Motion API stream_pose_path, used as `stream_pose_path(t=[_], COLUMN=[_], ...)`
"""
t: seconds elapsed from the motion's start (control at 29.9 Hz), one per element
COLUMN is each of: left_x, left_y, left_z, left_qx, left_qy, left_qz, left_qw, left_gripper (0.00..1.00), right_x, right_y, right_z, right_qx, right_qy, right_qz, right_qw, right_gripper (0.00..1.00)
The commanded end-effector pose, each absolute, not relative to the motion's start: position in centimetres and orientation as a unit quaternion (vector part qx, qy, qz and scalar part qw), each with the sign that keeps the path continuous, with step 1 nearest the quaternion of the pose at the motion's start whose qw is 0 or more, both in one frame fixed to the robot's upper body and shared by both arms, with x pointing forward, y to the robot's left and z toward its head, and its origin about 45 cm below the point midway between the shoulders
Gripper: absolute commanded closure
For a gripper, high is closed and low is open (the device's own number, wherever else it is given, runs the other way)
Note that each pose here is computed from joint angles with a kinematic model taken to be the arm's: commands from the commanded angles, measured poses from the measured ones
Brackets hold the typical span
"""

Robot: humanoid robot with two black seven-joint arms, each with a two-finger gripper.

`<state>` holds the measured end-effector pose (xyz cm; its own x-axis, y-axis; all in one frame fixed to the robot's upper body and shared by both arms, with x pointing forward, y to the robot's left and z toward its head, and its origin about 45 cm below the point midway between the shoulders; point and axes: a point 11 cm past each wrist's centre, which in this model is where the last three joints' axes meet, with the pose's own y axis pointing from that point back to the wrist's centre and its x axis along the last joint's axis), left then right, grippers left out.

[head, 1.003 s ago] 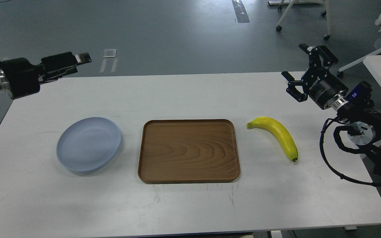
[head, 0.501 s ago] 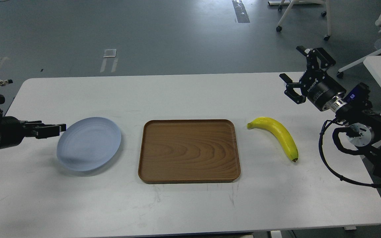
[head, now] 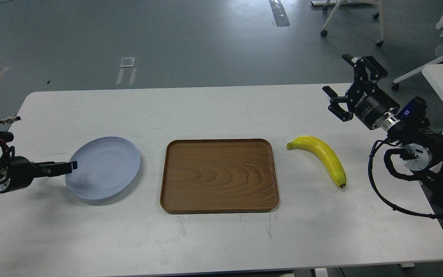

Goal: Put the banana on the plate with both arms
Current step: 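Grasp the rim of the pale blue plate with the left gripper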

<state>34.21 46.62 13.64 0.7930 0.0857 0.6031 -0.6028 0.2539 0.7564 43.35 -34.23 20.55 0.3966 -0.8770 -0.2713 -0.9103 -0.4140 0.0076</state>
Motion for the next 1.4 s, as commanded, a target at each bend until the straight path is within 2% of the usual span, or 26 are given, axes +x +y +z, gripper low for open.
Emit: stream_pose_path(t=[0.0,0.17,0.23,0.33,0.4,0.43,0.47,0.5,0.57,0.6,0.64,1.1,1.3,1.37], left_x=[33.8,33.2,33.3,33.3,33.4,33.4,33.4,33.5,33.6,33.7,33.8,35.1,37.9,39.3], left_y=[46.7,46.7,46.7,46.4,46.1,46.0,46.0,46.0,46.0,45.9,45.8,44.7,43.8,42.3], left_z=[12.9,12.4,12.4,12.3,12.1,12.1,12.1,12.2,12.2,12.3,12.3,13.1,16.5,19.2], left_qx=[0.569,0.569,0.568,0.566,0.564,0.563,0.563,0.563,0.563,0.562,0.561,0.546,0.533,0.515], left_qy=[-0.224,-0.217,-0.216,-0.217,-0.217,-0.217,-0.217,-0.218,-0.219,-0.221,-0.222,-0.263,-0.298,-0.319], left_qz=[0.226,0.225,0.226,0.225,0.224,0.225,0.225,0.225,0.226,0.226,0.225,0.239,0.247,0.238], left_qw=[0.758,0.76,0.761,0.763,0.765,0.765,0.765,0.764,0.764,0.764,0.765,0.759,0.753,0.759], left_gripper=[0.06,0.19,0.35,0.36,0.43,0.54,0.6,0.73,0.87,0.97,1.0,1.0,1.0,1.0], right_x=[43.3,43.3,43.3,43.3,43.3,43.3,43.3,43.3,43.3,43.3,43.3,43.3,43.3,43.3], right_y=[-34.3,-34.3,-34.2,-34.2,-34.2,-34.2,-34.2,-34.2,-34.2,-34.2,-34.2,-34.2,-34.3,-34.3], right_z=[20.5,20.5,20.5,20.5,20.5,20.5,20.5,20.5,20.5,20.5,20.5,20.5,20.5,20.5], right_qx=[-0.833,-0.832,-0.832,-0.832,-0.832,-0.832,-0.832,-0.832,-0.832,-0.832,-0.832,-0.832,-0.832,-0.832], right_qy=[0.537,0.537,0.537,0.537,0.537,0.537,0.537,0.537,0.537,0.537,0.537,0.537,0.537,0.537], right_qz=[0.118,0.117,0.118,0.118,0.118,0.118,0.118,0.118,0.118,0.118,0.118,0.118,0.118,0.118], right_qw=[0.071,0.07,0.071,0.071,0.071,0.071,0.071,0.071,0.071,0.071,0.071,0.071,0.07,0.07], right_gripper=[0.01,0.01,0.01,0.01,0.01,0.01,0.01,0.01,0.01,0.01,0.01,0.01,0.01,0.01])
